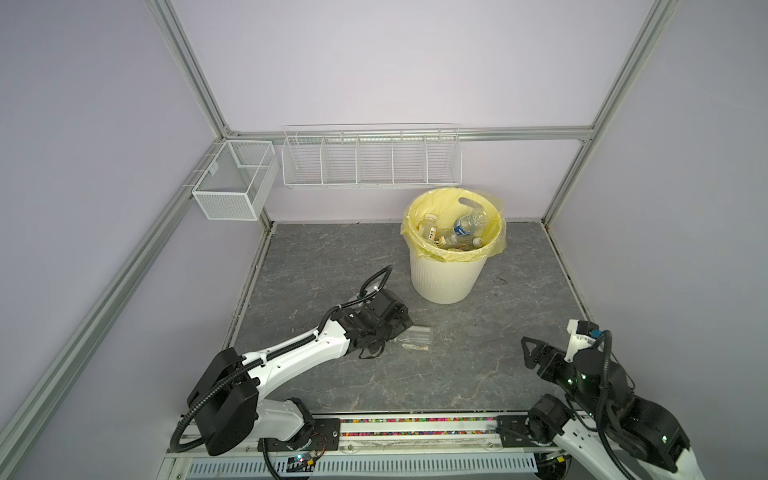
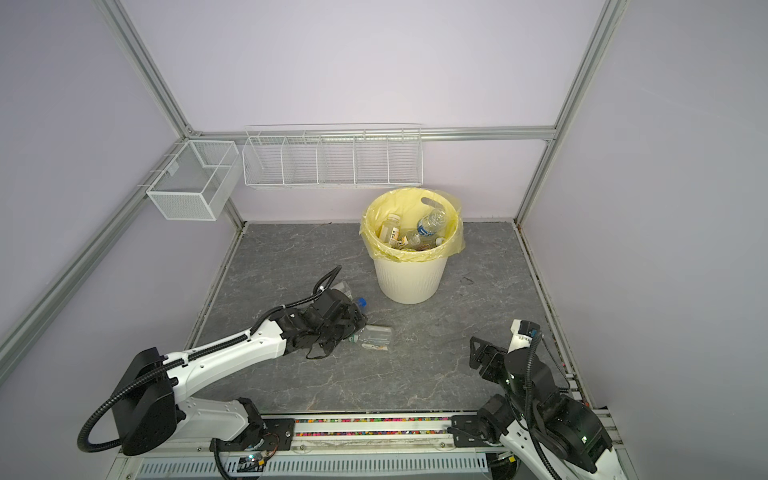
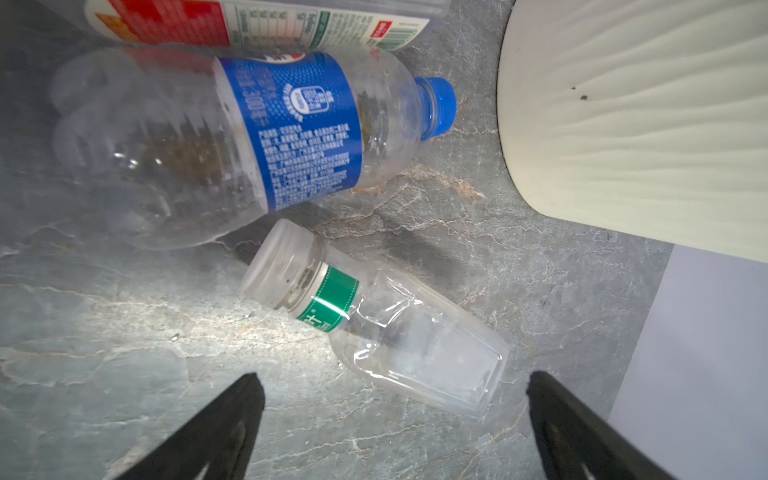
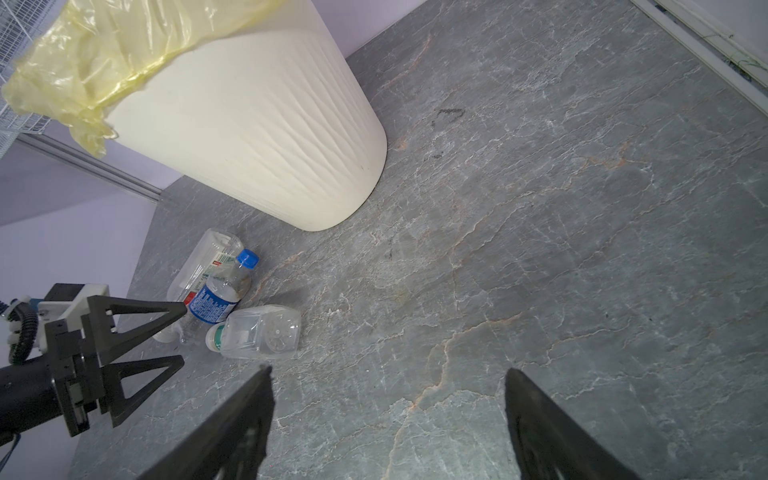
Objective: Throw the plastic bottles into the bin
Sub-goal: 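Withdraw the right gripper while the left gripper lowers onto the green-labelled bottle, then close the left gripper around the green-labelled bottle's neck and lift it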
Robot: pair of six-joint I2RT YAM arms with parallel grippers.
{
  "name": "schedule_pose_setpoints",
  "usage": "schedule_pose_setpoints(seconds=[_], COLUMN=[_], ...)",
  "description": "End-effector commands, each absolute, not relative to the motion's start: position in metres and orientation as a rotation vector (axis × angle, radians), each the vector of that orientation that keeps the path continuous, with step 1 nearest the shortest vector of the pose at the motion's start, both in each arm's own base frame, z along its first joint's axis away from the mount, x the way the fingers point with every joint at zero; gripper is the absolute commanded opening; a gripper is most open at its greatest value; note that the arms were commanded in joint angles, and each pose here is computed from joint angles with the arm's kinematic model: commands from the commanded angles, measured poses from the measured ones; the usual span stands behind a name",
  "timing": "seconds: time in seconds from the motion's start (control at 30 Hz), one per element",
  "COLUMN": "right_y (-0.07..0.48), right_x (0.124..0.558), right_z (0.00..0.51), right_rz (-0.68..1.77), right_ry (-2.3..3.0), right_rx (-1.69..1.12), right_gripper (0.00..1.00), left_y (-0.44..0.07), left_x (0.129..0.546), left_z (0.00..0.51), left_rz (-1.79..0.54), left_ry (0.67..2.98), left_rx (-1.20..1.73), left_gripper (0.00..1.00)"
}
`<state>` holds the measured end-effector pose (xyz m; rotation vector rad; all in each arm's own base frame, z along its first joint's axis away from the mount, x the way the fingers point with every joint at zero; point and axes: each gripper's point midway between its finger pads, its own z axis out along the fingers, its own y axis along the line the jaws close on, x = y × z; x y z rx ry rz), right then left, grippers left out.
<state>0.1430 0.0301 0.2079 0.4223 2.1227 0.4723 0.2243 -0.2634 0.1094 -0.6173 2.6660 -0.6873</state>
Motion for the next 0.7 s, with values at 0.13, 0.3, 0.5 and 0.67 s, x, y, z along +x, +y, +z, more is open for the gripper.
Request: schedule_pose_setpoints(seconds=[0.13, 0.3, 0.5, 0.67], right_y=[0.024, 0.023, 0.022, 0.02], right_x=[0.141, 0.141, 0.14, 0.139], right_z=[0.201, 0.203, 0.201, 0.2], right_rz=[0.459, 0.449, 0.448, 0.451], right_ry=[2.123, 2.122, 2.121, 2.115], right_rx=[0.464, 0.465, 0.468, 0.477], right_gripper=[0.88, 0.88, 0.88, 0.88], left_y=[-0.273, -0.281, -0.298, -0.31], left_x=[0.224, 0.226, 0.233, 0.232], left_z=[0.097, 0.097, 0.089, 0.065], left_rz=[-0.665, -0.694, -0.684, -0.673], left_ry=[2.686, 2.665, 2.703, 2.756], left_rx=[-0.721, -0.734, -0.698, -0.697], left_gripper=[0.99, 0.99, 0.99, 0.99])
